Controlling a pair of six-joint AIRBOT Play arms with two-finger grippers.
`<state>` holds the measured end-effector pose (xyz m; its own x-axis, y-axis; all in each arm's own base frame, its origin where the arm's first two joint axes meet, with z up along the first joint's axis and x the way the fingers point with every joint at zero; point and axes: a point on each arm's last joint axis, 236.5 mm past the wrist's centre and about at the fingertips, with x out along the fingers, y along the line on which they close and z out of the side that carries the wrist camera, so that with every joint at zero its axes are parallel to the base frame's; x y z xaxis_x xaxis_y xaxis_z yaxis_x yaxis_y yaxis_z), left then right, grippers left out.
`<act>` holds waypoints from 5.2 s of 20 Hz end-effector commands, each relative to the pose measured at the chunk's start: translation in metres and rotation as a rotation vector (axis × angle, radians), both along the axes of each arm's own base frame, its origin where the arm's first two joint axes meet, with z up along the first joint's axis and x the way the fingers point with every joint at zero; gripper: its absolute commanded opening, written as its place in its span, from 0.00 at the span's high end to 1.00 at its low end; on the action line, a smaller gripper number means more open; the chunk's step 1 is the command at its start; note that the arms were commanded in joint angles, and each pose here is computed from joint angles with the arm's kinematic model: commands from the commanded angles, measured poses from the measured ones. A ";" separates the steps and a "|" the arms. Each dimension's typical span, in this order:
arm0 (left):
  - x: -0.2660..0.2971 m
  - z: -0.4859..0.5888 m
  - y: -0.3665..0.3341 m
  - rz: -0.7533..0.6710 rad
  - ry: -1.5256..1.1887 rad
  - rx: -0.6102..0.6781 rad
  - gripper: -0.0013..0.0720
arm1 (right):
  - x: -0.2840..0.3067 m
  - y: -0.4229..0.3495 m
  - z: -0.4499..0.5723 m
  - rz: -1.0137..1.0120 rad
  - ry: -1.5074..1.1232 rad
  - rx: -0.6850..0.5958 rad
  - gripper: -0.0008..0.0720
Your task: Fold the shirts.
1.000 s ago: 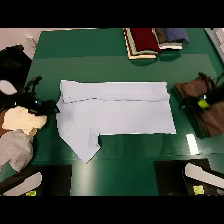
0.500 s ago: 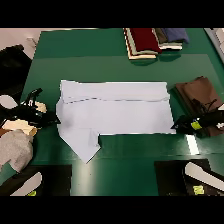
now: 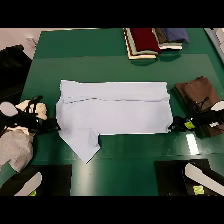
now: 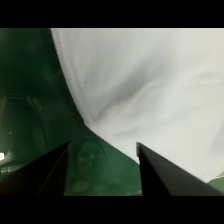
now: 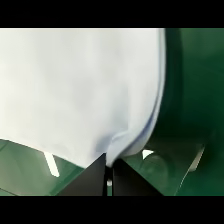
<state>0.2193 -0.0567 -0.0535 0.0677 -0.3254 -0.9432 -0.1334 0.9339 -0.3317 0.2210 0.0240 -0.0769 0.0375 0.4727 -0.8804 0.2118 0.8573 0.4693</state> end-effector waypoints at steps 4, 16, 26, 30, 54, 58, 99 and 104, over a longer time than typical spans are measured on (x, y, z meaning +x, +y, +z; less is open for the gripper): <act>-0.040 -0.032 -0.037 0.132 0.085 -0.162 0.30 | 0.008 0.003 0.016 0.018 -0.089 -0.031 0.97; -0.026 -0.023 -0.062 0.086 -0.016 -0.289 0.95 | 0.003 0.006 0.022 0.036 -0.066 -0.011 0.97; -0.085 0.046 -0.034 -0.114 -0.073 -0.106 0.95 | -0.052 -0.042 0.060 0.152 -0.011 -0.291 0.97; -0.053 0.080 -0.031 -0.099 -0.178 -0.091 0.95 | -0.027 -0.054 0.089 0.104 -0.138 -0.362 0.97; 0.203 0.065 -0.015 -0.047 -0.312 -0.125 0.41 | 0.190 -0.023 0.094 0.118 -0.263 -0.110 0.38; 0.200 0.083 -0.031 -0.052 -0.324 -0.200 0.95 | 0.151 -0.055 0.064 0.030 -0.173 -0.064 0.25; 0.197 0.026 -0.315 -0.510 -0.324 -0.256 0.95 | 0.158 0.217 0.307 0.449 -0.759 0.264 0.97; 0.252 0.142 -0.210 -0.352 -0.551 -0.192 0.95 | 0.140 0.282 0.279 0.561 -0.699 0.324 0.97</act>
<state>0.4491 -0.3241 0.0325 0.2500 -0.6085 -0.7531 0.4260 0.7676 -0.4788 0.3705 0.2707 0.2131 0.2524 0.7809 -0.5713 -0.5845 0.5936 0.5531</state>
